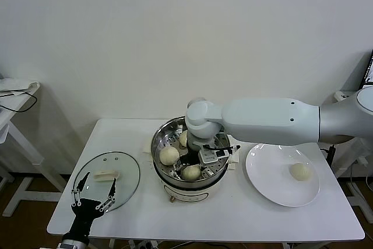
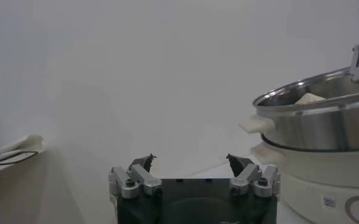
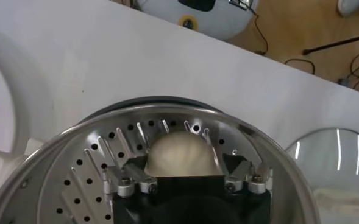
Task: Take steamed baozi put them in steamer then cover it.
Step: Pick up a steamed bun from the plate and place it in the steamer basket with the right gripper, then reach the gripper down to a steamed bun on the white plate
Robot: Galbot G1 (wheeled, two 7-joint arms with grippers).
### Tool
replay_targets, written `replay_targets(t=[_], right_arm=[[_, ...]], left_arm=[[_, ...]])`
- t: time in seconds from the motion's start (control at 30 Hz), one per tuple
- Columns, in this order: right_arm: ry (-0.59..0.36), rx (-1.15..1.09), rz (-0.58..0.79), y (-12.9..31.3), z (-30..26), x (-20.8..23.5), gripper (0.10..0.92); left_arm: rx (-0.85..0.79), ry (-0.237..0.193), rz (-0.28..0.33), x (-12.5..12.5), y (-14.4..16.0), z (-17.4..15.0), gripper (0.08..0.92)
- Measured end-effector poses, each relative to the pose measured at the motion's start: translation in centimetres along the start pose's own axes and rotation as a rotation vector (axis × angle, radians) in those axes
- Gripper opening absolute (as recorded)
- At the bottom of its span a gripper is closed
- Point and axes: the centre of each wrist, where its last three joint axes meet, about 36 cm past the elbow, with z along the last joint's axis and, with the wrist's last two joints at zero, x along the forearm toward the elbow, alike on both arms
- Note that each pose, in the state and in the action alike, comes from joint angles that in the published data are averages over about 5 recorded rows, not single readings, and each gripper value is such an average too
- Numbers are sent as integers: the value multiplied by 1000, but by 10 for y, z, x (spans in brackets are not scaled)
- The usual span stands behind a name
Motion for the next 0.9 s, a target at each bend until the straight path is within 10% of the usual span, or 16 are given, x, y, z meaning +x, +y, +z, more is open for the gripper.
replay_targets(t=[0.3,0.9], right_arm=[[66,-263,33,69,24,60,823],[81,-1484,22,366,3,68,823]], left_arm=[[-1,-6,4,-2,-1,-3,823],[-9,-4,1,2,1,-8,823]])
